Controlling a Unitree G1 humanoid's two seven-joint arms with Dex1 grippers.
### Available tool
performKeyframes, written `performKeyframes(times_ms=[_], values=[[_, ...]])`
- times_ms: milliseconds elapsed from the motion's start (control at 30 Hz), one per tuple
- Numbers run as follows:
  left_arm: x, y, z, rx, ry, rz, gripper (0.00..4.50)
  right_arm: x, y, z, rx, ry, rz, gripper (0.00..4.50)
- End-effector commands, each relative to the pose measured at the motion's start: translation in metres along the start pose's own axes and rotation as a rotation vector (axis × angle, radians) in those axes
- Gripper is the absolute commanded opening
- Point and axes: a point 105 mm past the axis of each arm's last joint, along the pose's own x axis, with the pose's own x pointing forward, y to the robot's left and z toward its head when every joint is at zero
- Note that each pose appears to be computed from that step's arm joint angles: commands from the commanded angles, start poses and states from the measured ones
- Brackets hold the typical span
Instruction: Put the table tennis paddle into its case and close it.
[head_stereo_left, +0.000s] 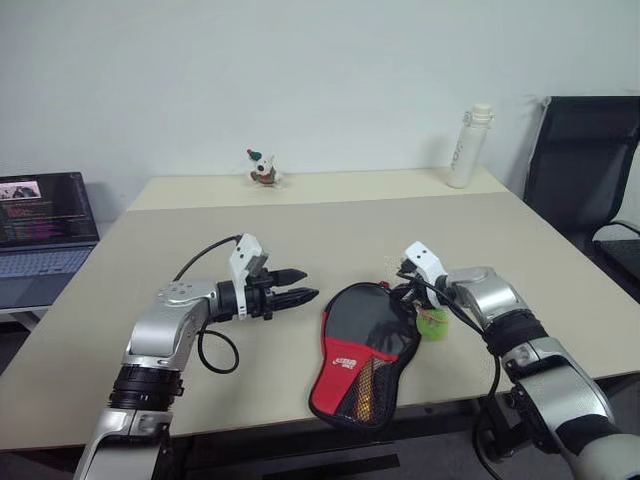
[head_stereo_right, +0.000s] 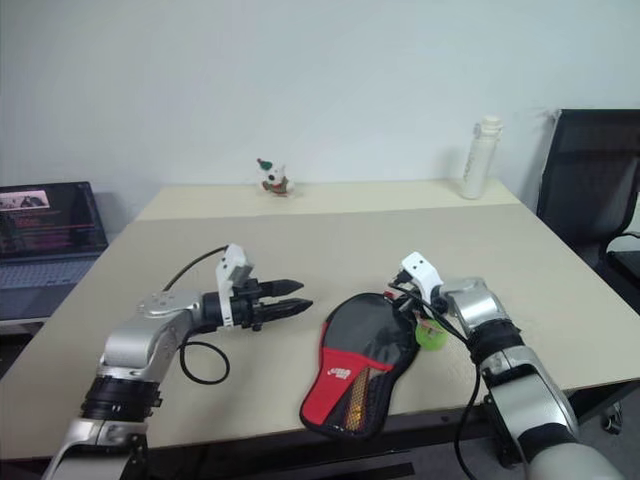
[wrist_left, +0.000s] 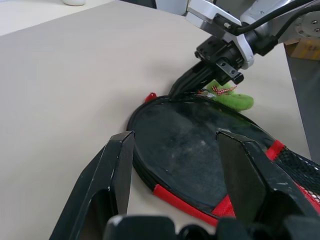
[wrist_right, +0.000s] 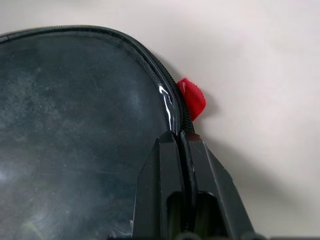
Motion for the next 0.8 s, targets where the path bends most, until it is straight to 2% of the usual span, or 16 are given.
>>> performKeyframes(times_ms=[33,200,433,800], values=[[-0.001,-0.004,0.015,0.051,-0.040,-0.008,2.83,0.007,0.002,0.031,-0.098,-0.057,-0.015,0.05],[0.000,-0.006,0.014,0.052,-0.038,-0.008,2.83,0.015,0.007,0.065,-0.175,-0.119,-0.026,0.05],[0.001,-0.007,0.014,0.054,-0.037,-0.006,2.83,0.026,0.026,0.093,-0.219,-0.180,0.000,0.05],[0.006,-0.007,0.012,0.053,-0.037,-0.010,2.83,0.033,0.034,0.101,-0.220,-0.201,-0.009,0.05]])
